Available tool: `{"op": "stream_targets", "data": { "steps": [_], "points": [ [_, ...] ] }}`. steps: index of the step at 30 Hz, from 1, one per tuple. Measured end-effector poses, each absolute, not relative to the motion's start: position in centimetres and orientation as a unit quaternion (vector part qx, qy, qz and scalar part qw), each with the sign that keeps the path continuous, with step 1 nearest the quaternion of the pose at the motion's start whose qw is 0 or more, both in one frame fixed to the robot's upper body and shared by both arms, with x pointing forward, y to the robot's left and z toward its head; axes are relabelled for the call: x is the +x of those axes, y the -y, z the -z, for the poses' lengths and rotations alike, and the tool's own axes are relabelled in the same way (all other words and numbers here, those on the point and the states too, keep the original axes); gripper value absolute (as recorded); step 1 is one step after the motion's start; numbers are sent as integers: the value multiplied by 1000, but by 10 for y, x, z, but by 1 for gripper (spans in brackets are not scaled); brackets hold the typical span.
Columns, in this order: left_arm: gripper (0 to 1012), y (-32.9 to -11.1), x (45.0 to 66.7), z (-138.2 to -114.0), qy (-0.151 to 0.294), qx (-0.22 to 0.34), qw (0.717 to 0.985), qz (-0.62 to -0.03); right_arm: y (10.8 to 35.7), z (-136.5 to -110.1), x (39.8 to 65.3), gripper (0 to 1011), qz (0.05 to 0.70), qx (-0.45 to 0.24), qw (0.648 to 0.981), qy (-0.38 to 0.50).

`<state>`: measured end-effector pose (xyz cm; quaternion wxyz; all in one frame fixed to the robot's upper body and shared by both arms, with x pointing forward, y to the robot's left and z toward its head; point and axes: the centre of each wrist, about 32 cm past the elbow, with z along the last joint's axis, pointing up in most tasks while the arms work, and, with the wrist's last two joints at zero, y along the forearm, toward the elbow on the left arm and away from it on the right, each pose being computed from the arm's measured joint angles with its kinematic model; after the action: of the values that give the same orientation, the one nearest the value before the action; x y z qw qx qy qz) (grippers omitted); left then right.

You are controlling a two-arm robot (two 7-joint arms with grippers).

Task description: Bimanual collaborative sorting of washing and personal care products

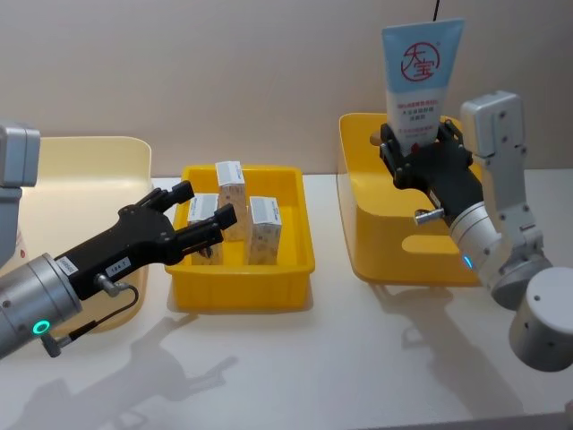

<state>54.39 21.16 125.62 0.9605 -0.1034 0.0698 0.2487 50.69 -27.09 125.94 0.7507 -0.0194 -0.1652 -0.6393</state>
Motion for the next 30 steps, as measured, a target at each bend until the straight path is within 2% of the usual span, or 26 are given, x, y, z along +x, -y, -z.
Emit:
{"op": "stream_targets", "data": {
  "steps": [16,30],
  "points": [
    [1000,-212,544,-1256,-70,-103,961,-249,264,-1246,531,563,678,-63,722,122],
    [1000,-212,544,-1256,-70,-103,961,-249,254,-1234,543,563,690,-86,711,98]
  ]
}}
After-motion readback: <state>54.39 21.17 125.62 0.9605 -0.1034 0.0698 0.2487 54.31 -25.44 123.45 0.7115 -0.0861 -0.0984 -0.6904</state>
